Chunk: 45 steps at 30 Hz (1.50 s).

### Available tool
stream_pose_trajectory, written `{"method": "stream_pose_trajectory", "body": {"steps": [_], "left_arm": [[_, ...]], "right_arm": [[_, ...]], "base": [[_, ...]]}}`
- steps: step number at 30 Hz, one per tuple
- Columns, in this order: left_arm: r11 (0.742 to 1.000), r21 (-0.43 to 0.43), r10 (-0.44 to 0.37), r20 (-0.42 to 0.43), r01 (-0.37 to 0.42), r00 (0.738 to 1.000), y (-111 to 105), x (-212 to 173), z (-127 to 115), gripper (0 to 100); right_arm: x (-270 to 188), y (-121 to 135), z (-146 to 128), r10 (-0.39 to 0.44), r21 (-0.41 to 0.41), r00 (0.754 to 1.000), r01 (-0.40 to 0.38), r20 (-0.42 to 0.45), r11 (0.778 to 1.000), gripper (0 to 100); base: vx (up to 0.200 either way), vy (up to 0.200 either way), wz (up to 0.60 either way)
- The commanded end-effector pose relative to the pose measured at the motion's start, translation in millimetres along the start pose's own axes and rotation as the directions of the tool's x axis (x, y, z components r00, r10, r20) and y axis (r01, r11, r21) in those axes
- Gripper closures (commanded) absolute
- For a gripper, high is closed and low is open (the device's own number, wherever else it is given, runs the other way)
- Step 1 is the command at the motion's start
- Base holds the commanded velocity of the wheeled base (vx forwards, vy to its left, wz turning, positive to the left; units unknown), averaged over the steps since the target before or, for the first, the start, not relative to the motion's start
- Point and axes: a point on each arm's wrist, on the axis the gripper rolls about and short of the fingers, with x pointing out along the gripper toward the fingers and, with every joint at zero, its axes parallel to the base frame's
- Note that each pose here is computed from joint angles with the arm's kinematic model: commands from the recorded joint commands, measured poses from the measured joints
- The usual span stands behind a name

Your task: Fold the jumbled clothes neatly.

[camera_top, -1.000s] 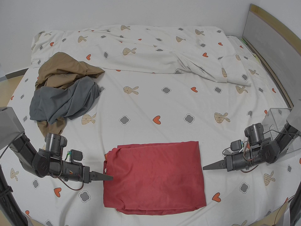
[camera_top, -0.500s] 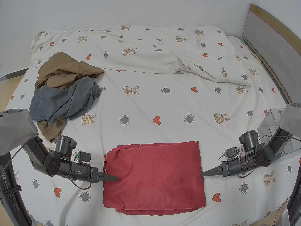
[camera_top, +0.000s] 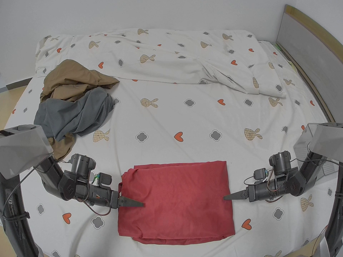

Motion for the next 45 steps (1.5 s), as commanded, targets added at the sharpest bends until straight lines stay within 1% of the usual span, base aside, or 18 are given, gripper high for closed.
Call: {"method": "stream_pose_trajectory", "body": {"steps": [1, 4, 6, 7, 8, 13, 19, 24, 27, 31, 33, 36, 42, 45], "left_arm": [[0.999, 0.032, -0.025, 0.007, 0.025, 1.0, -15.4, -4.6, 3.7, 0], [0.998, 0.051, -0.033, 0.009, 0.033, 0.999, -24.4, -6.6, 4.4, 0], [0.998, 0.052, -0.033, 0.01, 0.033, 0.999, -25.3, -7.5, 4.2, 0], [0.997, 0.063, -0.042, 0.0, 0.042, 0.999, -31.4, -5.9, 2.9, 0], [0.997, 0.066, -0.044, -0.001, 0.044, 0.999, -32.0, -5.2, 3.2, 0], [0.997, 0.058, -0.053, -0.027, 0.055, 0.998, -26.3, 8.5, 1.9, 0], [0.997, 0.048, -0.05, -0.029, 0.052, 0.998, -21.5, 10.9, 2.1, 0], [0.997, 0.048, -0.052, -0.03, 0.053, 0.998, -22.2, 11.6, 2.4, 0], [0.997, 0.049, -0.054, -0.034, 0.056, 0.998, -23.6, 12.4, 1.6, 0], [0.997, 0.054, -0.056, -0.031, 0.058, 0.998, -26.1, 11.4, 2.6, 0], [0.997, 0.056, -0.059, -0.032, 0.06, 0.998, -26.6, 11.8, 3.0, 0], [0.996, 0.058, -0.061, -0.034, 0.063, 0.998, -26.4, 14.0, 3.9, 0], [0.995, 0.069, -0.074, -0.04, 0.077, 0.996, -32.1, 20.2, 7.7, 0], [0.994, 0.066, -0.081, -0.042, 0.084, 0.996, -32.7, 26.0, 11.7, 0]], "right_arm": [[7.5, 2.5, 0.8, 0.024, 0.01, 1.0, -0.024, -0.016, 1.0, 0], [8.8, 5.6, 1.6, 0.033, 0.006, 0.999, -0.033, -0.017, 0.999, 0], [8.5, 5.9, 1.9, 0.033, 0.005, 0.999, -0.033, -0.016, 0.999, 0], [9.3, 7.2, 5.0, 0.036, -0.005, 0.999, -0.036, -0.01, 0.999, 0], [9.4, 7.2, 6.3, 0.036, -0.008, 0.999, -0.037, -0.007, 0.999, 0], [10.9, 3.7, 19.7, 0.037, -0.028, 0.999, -0.036, 0.026, 0.999, 0], [18.1, 0.0, 23.4, 0.041, 0.007, 0.999, -0.041, 0.025, 0.999, 0], [26.4, 10.6, 20.0, 0.064, -0.009, 0.998, -0.065, -0.005, 0.998, 0], [36.1, 23.1, 16.0, 0.088, -0.022, 0.995, -0.089, -0.038, 0.996, 0], [39.6, 29.3, 15.2, 0.107, 0.0, 0.993, -0.107, -0.05, 0.994, 0], [37.3, 37.2, 18.1, 0.139, 0.007, 0.989, -0.138, -0.05, 0.99, 0], [40.6, 44.0, 17.3, 0.153, 0.018, 0.986, -0.152, -0.062, 0.988, 0], [50.2, 55.3, 15.5, 0.177, 0.016, 0.98, -0.177, -0.086, 0.984, 0], [52.3, 58.5, 15.5, 0.185, 0.013, 0.979, -0.184, -0.084, 0.983, 0]], "base": [[0.0, 0.0, 0.0], [0.0, 0.0, 0.0], [0.0, 0.0, 0.0], [0.0, 0.0, 0.0], [0.0, 0.0, 0.0], [0.0, 0.0, 0.0], [0.0, 0.0, 0.0], [0.0, 0.0, 0.0], [0.0, 0.0, 0.0], [0.0, 0.0, 0.0], [0.0, 0.0, 0.0], [0.0, 0.0, 0.0], [0.0, 0.0, 0.0], [0.0, 0.0, 0.0]]}}
